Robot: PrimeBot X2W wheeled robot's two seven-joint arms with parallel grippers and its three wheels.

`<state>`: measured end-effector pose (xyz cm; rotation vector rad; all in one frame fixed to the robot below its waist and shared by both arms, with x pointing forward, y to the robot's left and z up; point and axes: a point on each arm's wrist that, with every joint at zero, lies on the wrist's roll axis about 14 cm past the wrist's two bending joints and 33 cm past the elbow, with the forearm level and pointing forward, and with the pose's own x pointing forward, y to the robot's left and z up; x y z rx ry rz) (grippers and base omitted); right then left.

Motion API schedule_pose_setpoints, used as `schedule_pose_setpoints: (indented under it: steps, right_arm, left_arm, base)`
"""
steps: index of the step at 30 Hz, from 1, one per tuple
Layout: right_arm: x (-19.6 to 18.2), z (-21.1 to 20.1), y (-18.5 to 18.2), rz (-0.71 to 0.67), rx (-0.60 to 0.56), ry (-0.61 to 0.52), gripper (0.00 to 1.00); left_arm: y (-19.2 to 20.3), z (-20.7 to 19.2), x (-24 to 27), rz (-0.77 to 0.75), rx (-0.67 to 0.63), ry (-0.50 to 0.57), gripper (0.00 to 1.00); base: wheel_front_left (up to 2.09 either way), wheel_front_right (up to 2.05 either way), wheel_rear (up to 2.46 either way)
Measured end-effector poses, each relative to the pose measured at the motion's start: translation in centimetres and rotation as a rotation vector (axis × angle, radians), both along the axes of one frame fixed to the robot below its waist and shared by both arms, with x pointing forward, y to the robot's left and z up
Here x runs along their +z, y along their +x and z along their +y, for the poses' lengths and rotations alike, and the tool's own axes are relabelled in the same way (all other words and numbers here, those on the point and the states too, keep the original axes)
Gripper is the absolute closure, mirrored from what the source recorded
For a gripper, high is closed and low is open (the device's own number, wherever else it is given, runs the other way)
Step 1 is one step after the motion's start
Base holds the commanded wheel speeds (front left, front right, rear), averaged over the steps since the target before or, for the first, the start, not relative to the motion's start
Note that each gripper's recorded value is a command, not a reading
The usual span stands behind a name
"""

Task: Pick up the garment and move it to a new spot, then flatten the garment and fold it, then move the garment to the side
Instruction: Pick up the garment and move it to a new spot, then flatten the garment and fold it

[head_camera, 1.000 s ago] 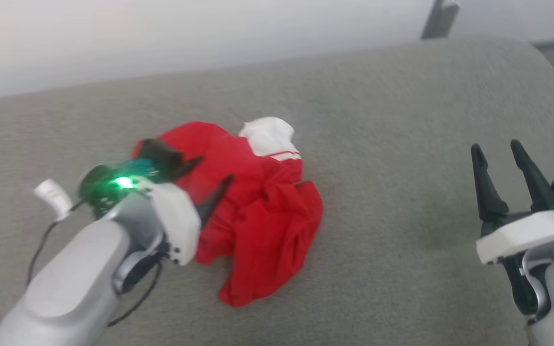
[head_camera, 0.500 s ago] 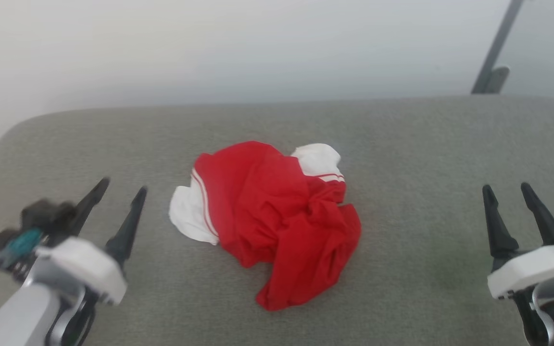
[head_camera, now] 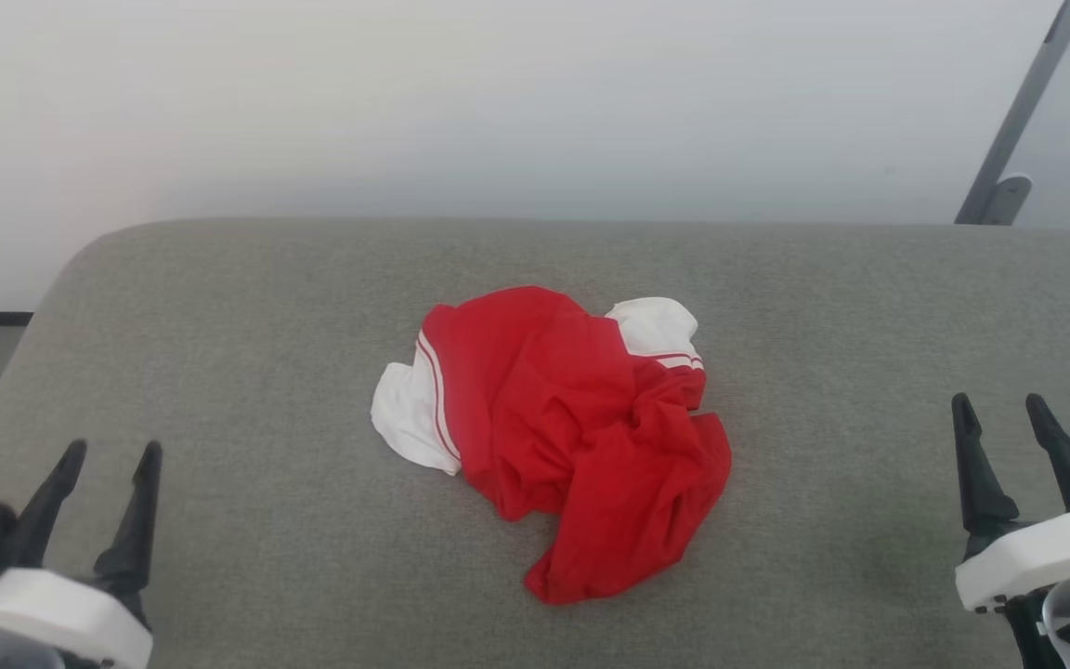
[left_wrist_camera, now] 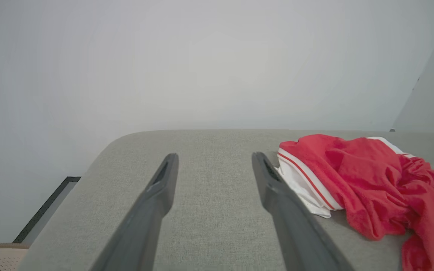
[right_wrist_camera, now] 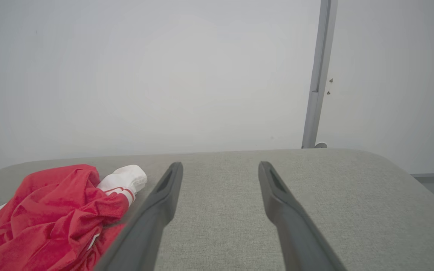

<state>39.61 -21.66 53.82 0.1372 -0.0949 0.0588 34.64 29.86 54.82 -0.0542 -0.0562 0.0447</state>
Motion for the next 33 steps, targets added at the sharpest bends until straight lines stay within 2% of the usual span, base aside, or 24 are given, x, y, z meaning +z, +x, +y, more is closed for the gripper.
schedule_pose_setpoints:
  steps: [12, 16, 19, 26, 33]
  right_arm:
    - [-0.3, 1.5, 0.5, 0.017, 0.038, 0.002, 0.0]
    - [-0.5, 2.9, 1.6, 0.038, 0.085, -0.002, 0.0]
    - [-0.5, 4.6, 3.1, 0.058, 0.136, 0.012, 0.0]
    - [-1.8, 9.4, 8.6, 0.17, 0.303, -0.089, 0.0]
    - [-4.7, 13.1, 12.9, 0.334, 0.424, -0.19, 0.0]
  left_arm:
    - [-1.7, 1.4, -0.4, -0.014, 0.051, -0.027, 0.0]
    - [-1.7, 1.2, -0.7, -0.013, 0.056, -0.038, 0.0]
    - [-1.8, 1.2, -1.4, 0.005, 0.059, -0.036, 0.0]
    - [-0.8, 0.6, -1.8, 0.005, 0.062, -0.051, 0.0]
    - [-0.2, 0.2, -2.5, 0.014, 0.072, -0.06, 0.0]
  base:
    - [0.0, 0.0, 0.0]
    - [0.0, 0.0, 0.0]
    - [0.0, 0.0, 0.0]
    - [0.0, 0.0, 0.0]
    - [0.0, 0.0, 0.0]
